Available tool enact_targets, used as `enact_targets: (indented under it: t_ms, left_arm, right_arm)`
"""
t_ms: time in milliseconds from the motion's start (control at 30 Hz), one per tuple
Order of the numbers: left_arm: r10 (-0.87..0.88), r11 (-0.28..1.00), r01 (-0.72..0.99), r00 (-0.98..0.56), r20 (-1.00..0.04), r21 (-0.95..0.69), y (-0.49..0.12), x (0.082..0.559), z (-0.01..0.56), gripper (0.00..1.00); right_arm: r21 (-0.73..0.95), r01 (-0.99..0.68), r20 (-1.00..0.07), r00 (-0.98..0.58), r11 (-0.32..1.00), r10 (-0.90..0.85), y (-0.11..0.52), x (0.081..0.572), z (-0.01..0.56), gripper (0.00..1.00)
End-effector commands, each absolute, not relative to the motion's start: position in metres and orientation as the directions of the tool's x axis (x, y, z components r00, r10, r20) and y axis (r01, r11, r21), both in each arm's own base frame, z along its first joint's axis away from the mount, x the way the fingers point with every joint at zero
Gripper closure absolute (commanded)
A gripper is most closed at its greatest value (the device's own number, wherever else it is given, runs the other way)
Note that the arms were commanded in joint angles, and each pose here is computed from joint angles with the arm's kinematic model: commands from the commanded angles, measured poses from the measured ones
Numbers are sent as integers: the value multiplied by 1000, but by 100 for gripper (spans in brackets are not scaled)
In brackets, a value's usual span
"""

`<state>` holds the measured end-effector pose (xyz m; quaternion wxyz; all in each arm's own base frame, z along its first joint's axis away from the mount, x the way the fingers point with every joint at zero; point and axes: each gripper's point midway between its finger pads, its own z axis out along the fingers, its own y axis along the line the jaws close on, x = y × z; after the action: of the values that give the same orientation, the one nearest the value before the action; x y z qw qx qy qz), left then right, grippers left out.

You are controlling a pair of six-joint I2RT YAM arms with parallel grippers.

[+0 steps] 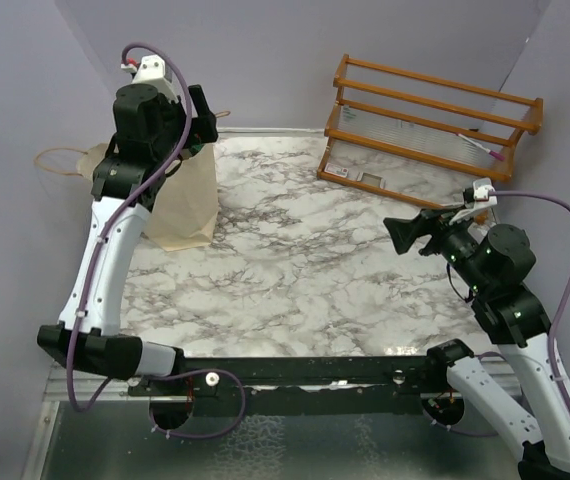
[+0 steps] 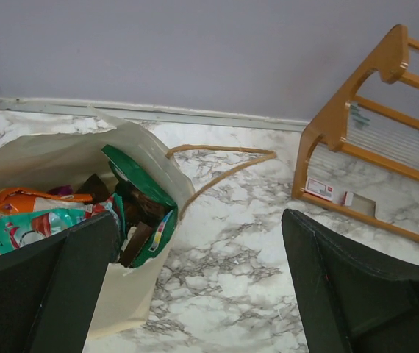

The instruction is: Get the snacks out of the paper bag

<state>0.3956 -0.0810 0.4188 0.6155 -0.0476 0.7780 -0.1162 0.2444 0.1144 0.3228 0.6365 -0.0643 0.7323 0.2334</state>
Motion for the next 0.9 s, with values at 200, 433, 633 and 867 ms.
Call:
enact_targets:
  t_ms: [200,433,633,867]
  left_arm:
    - [-248,921,219,-310,-918,-323,-89,451,380,17]
    - [-234,899,277,-354,-906,-340,-103,464,351,28]
    - [-243,889,287,-365,-899,-357,-107,465,346,49]
    - [-258,861,328,-376,-890,-388,-116,462,352,86]
  right_arm:
    - [217,-382,-976,-102,899,192,102,232,344,1]
    - [225,-390,-974,-101,893,201,104,231,343,1]
    - [230,-388,-973,-114,892,201,105,232,340,1]
    - [242,-388,-969,-140,889,203,107,235,334,1]
